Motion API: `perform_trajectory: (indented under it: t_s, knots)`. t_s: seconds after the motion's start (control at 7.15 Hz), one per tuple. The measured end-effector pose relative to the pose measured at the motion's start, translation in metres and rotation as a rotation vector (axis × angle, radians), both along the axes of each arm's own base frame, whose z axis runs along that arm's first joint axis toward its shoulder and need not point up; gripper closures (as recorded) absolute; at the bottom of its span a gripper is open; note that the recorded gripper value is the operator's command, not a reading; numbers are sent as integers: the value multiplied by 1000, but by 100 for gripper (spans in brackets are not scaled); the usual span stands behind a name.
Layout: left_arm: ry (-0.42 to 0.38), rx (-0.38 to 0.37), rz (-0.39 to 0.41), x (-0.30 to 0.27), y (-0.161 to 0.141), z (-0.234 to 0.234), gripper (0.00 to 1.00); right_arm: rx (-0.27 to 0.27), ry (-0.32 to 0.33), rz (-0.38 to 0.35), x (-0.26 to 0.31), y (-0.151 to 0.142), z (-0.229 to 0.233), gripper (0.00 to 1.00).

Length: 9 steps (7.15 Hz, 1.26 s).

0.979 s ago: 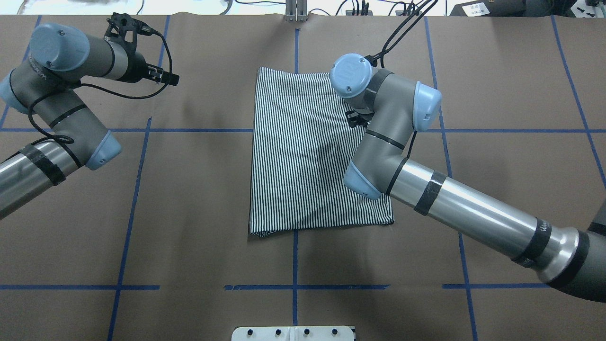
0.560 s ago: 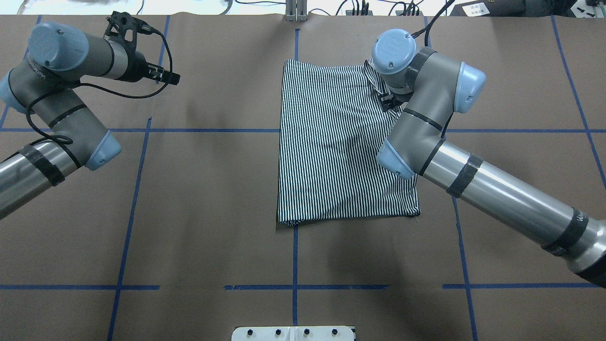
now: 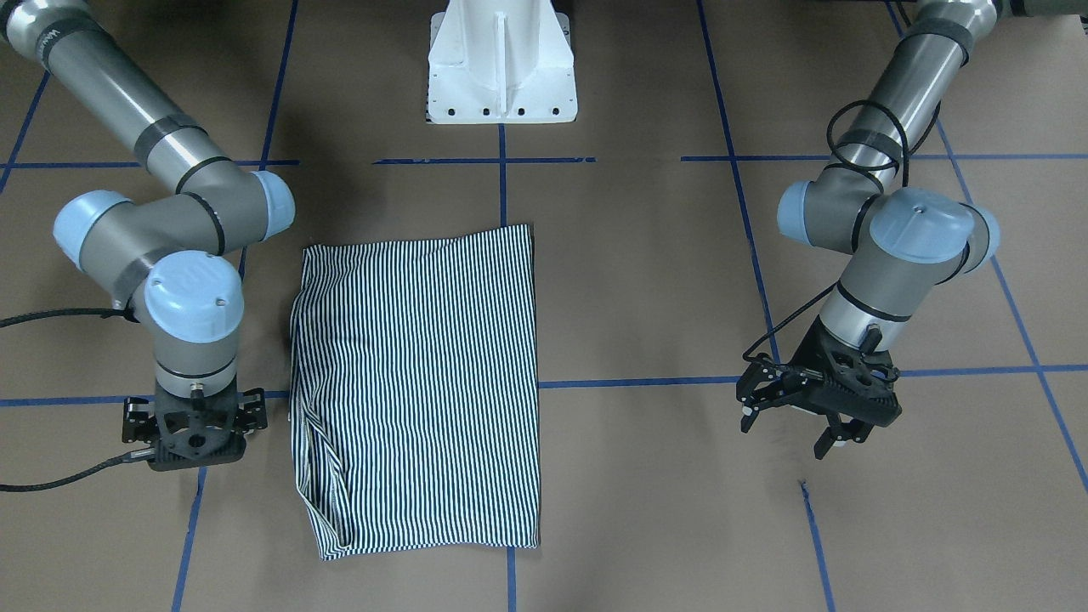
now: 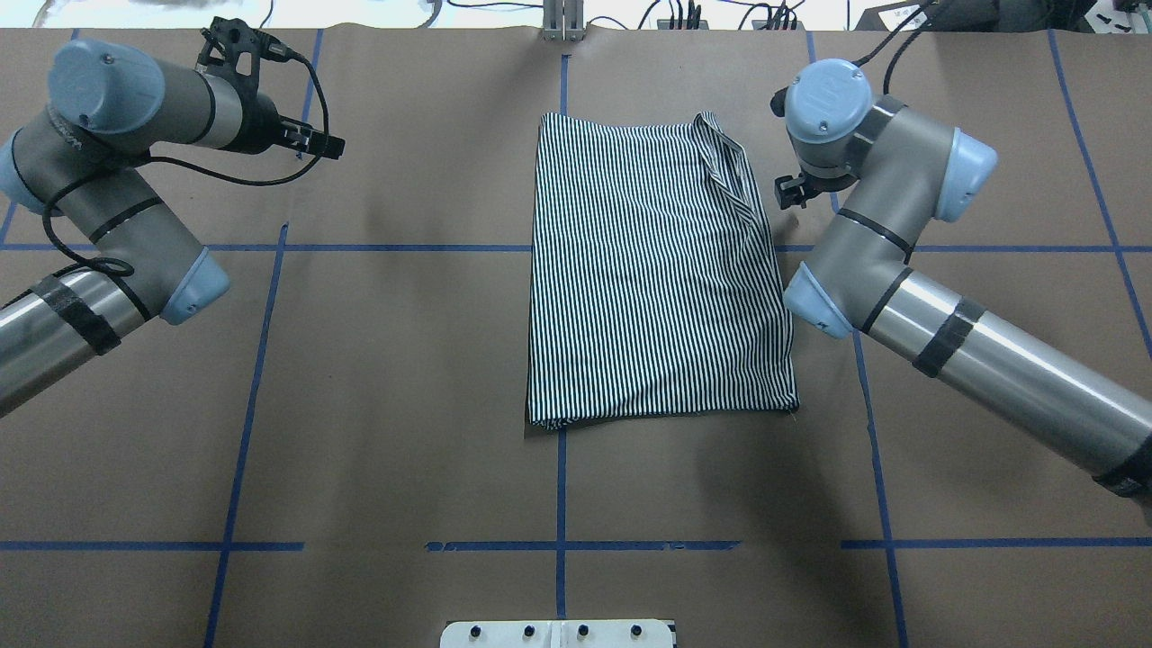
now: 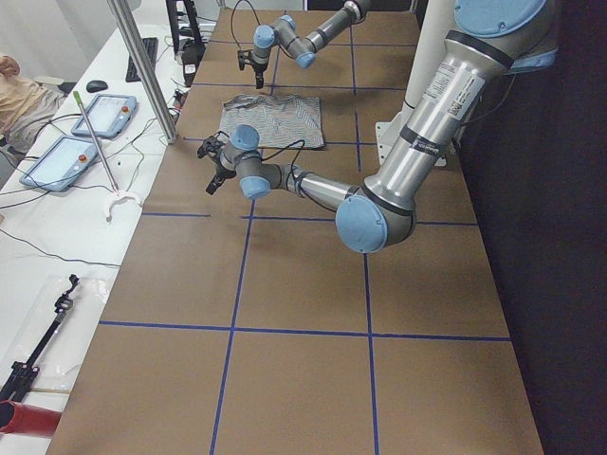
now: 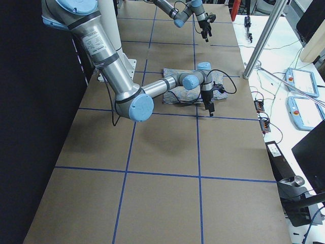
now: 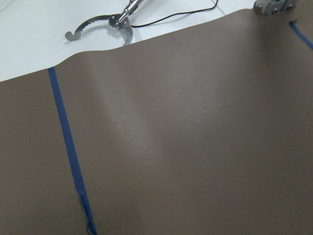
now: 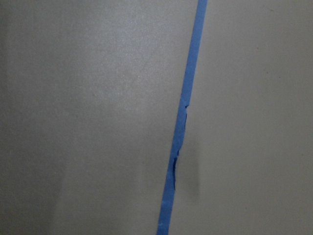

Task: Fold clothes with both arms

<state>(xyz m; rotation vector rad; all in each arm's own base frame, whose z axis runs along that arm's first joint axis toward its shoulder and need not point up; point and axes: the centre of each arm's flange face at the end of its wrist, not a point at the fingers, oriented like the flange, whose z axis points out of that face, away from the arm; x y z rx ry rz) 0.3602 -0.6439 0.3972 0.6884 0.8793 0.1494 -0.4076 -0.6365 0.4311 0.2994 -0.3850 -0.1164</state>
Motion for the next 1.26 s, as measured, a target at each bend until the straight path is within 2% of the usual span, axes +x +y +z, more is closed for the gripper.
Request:
perform_trajectory:
  t_s: [0.14, 0.42, 0.56, 0.84, 1.26]
  knots:
    - [1, 1, 0, 0, 0, -1, 0, 2, -51, 18, -9, -4, -22, 0]
    - [2, 2, 1, 0, 1, -1, 0, -33, -150, 85, -51, -16, -91, 0]
    - [2, 3, 0, 0, 1, -1, 0, -52, -168, 102, -71, -18, -109, 0]
    - [2, 3, -1, 0, 1, -1, 0, -65, -139, 78, -90, -14, -106, 0]
    - [2, 3, -1, 0, 1, -1, 0, -53, -31, 9, -89, -16, -83, 0]
